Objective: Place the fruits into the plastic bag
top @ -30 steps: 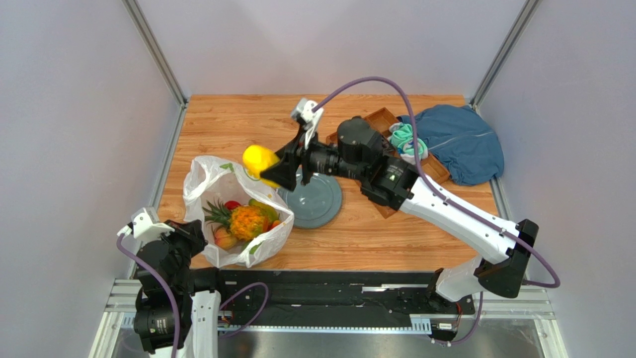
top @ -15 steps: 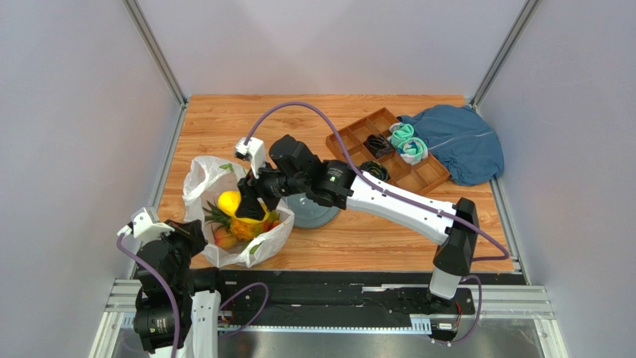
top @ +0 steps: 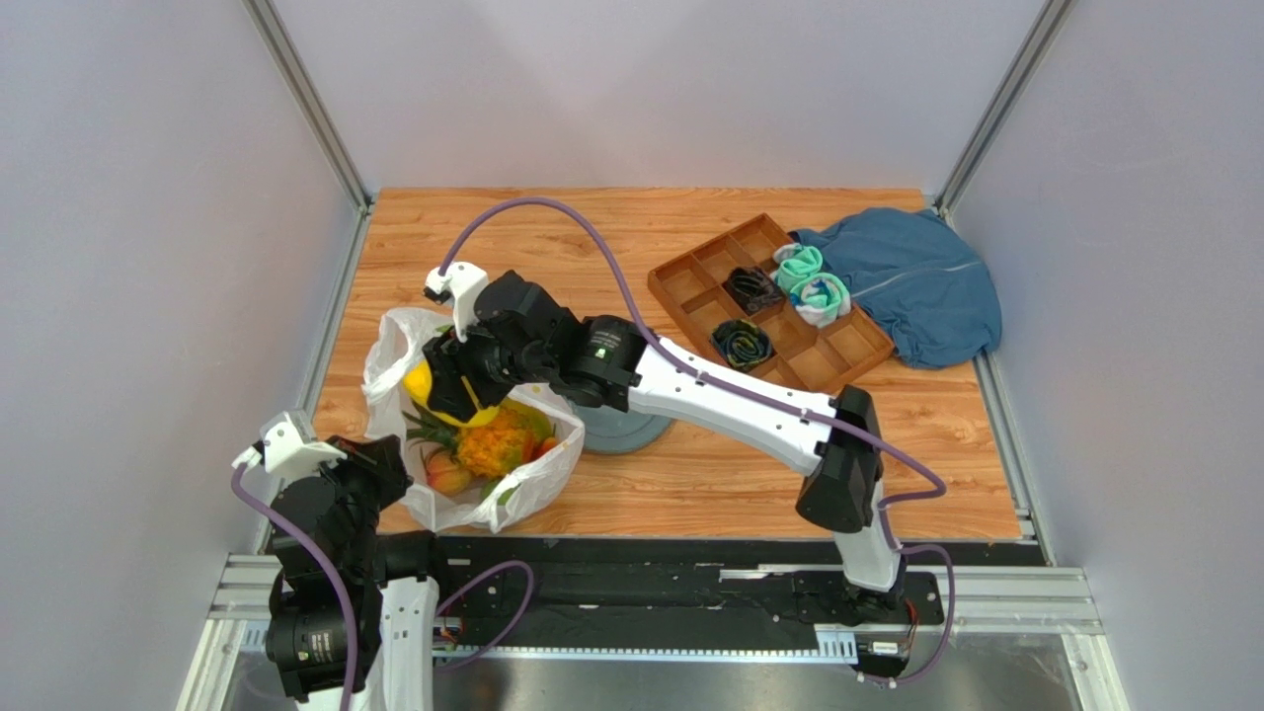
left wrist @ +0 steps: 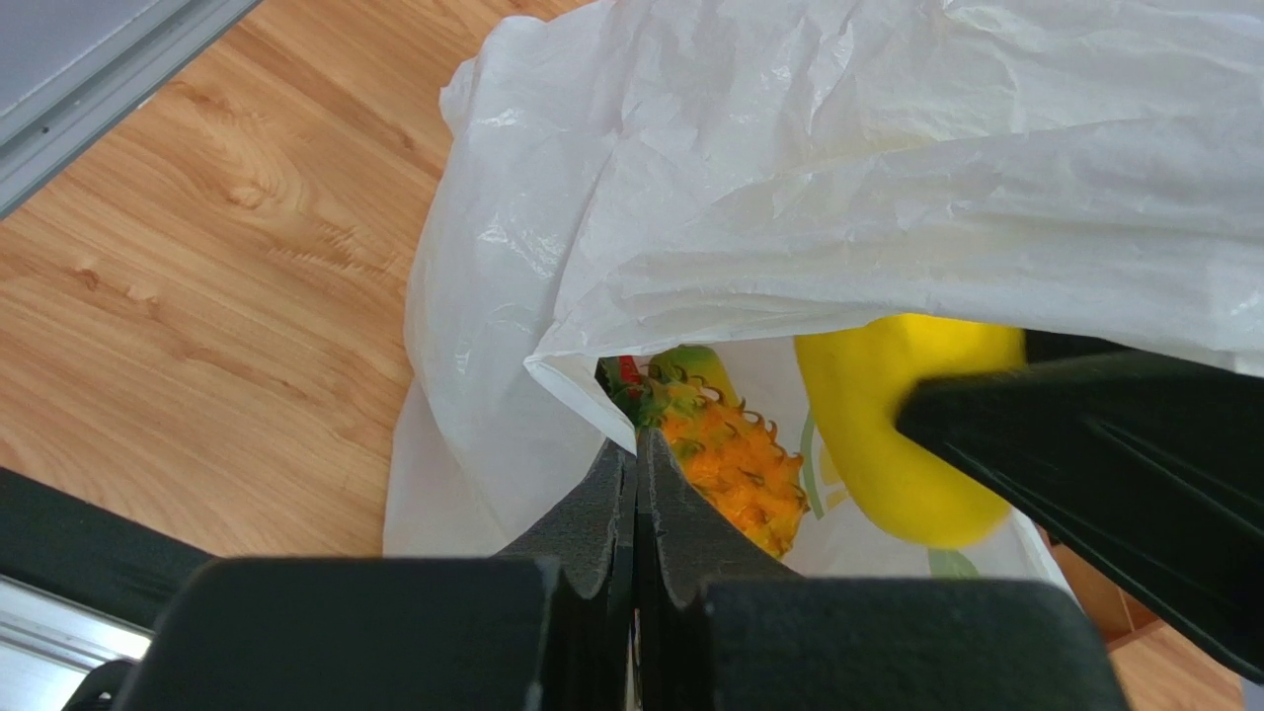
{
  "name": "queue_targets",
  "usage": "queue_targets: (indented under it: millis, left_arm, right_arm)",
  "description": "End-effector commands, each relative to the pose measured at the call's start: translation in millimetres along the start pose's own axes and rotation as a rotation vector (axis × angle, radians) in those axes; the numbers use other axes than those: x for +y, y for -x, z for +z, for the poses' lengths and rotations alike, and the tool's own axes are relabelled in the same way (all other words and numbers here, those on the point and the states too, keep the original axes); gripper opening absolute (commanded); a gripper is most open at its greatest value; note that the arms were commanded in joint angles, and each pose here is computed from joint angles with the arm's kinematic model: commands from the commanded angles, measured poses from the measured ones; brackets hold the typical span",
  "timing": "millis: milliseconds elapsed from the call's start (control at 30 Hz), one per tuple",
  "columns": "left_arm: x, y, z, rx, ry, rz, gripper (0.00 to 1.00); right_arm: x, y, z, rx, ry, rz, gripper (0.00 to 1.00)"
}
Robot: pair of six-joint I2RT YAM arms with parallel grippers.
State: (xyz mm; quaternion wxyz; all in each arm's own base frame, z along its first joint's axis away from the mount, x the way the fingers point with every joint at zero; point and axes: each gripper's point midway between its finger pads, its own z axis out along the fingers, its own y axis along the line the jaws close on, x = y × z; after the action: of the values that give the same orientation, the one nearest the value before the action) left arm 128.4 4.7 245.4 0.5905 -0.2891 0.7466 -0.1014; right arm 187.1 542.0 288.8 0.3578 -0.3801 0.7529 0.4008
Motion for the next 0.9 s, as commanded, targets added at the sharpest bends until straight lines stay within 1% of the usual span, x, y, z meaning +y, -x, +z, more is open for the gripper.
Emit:
queue_targets:
  millis: [0, 67, 100, 133, 200, 233, 267, 367, 433, 633, 700, 733, 767, 833, 867]
  left_arm:
    - [-8, 3, 0, -0.013, -0.042, 0.014, 0.0]
    - [-8, 3, 0, -0.011, -0.045, 0.015, 0.0]
    - [-8, 3, 0, -0.009, -0.046, 0.017, 0.0]
    - [-9, 3, 0, -0.008, -0.048, 0.018, 0.0]
    - [-9, 3, 1, -0.006, -0.048, 0.018, 0.0]
    - [-9, 3, 0, -0.006, -0.049, 0.018, 0.0]
    - [-9, 3, 1, -0.004, -0.048, 0.018, 0.0]
    - [-9, 3, 1, -0.005, -0.05, 0.02, 0.0]
    - [-9, 2, 2, -0.001, -0.048, 0.02, 0.0]
    - [-9, 2, 2, 0.005, -0.046, 0.022, 0.0]
    - [-8, 2, 3, 0.005, -0.04, 0.02, 0.0]
    - [-8, 2, 3, 0.007, -0.036, 0.017, 0.0]
    - [-7, 2, 3, 0.007, -0.034, 0.018, 0.0]
    - [-7, 3, 3, 0.004, -0.032, 0.015, 0.0]
    - [-6, 2, 4, 0.009, -0.028, 0.014, 0.0]
  right_arm:
    - [-11, 22, 21, -0.093, -0.075, 0.06, 0.24]
    - [-8, 31, 23, -0.11, -0.064, 0.052, 0.38]
    - [-9, 27, 27, -0.093, -0.064, 0.039, 0.47]
    - [-9, 28, 28, -0.091, -0.064, 0.033, 0.58]
    - [-9, 30, 27, -0.094, -0.066, 0.025, 0.65]
    - [-9, 30, 26, -0.096, -0.064, 0.019, 0.72]
    - [-10, 28, 26, -0.091, -0.064, 0.016, 0.75]
    - [-5, 29, 25, -0.097, -0.044, 0.014, 0.81]
    - [-3, 33, 23, -0.109, -0.031, 0.008, 0.83]
    - [14, 47, 5, -0.141, 0.043, -0.022, 0.83]
    - [29, 63, -20, -0.174, 0.092, -0.035, 0.82]
    - [31, 61, -26, -0.169, 0.102, -0.034, 0.82]
    - [41, 78, -53, -0.217, 0.123, -0.042, 0.82]
    - [43, 80, -74, -0.23, 0.118, -0.033, 0.82]
    - [48, 91, -101, -0.272, 0.12, -0.034, 0.82]
